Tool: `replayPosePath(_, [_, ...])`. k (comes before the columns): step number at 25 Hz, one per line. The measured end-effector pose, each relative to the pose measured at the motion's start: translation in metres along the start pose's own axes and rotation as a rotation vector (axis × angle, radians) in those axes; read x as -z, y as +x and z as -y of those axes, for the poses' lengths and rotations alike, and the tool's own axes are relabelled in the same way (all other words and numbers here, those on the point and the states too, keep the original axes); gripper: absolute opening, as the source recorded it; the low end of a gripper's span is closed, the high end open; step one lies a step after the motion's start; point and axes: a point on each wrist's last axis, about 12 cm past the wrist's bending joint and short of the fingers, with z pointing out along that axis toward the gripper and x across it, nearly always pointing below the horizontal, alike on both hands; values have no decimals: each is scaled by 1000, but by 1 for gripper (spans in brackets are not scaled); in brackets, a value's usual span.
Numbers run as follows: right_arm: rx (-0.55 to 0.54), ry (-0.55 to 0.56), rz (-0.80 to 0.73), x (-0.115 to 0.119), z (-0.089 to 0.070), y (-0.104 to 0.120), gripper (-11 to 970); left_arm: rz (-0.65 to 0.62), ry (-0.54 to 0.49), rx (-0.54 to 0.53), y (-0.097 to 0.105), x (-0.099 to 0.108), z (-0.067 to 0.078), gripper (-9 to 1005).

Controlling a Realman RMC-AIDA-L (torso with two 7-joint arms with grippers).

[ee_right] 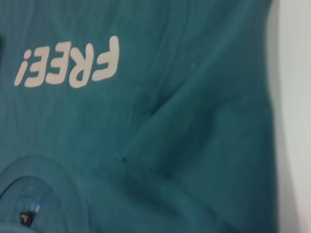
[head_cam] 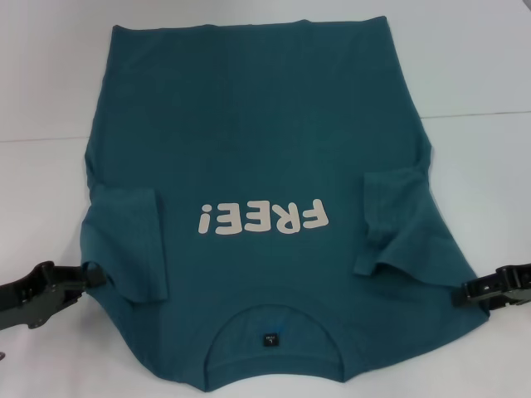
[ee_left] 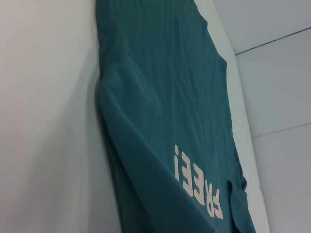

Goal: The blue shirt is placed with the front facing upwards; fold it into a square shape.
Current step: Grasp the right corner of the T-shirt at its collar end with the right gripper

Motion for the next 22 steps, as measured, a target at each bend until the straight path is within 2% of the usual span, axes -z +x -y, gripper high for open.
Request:
replayPosePath(9, [40, -23, -32, -13, -16, -6, 841, 4, -3, 1, 0, 0, 0, 49])
replayPosePath(18, [114, -83, -5, -29, -43, -21, 840, 8, -6, 3, 0, 0, -1, 49])
replayPosePath(22, [118, -80, -15, -31, -46, -23, 839, 11, -8, 7, 1, 1, -2, 49])
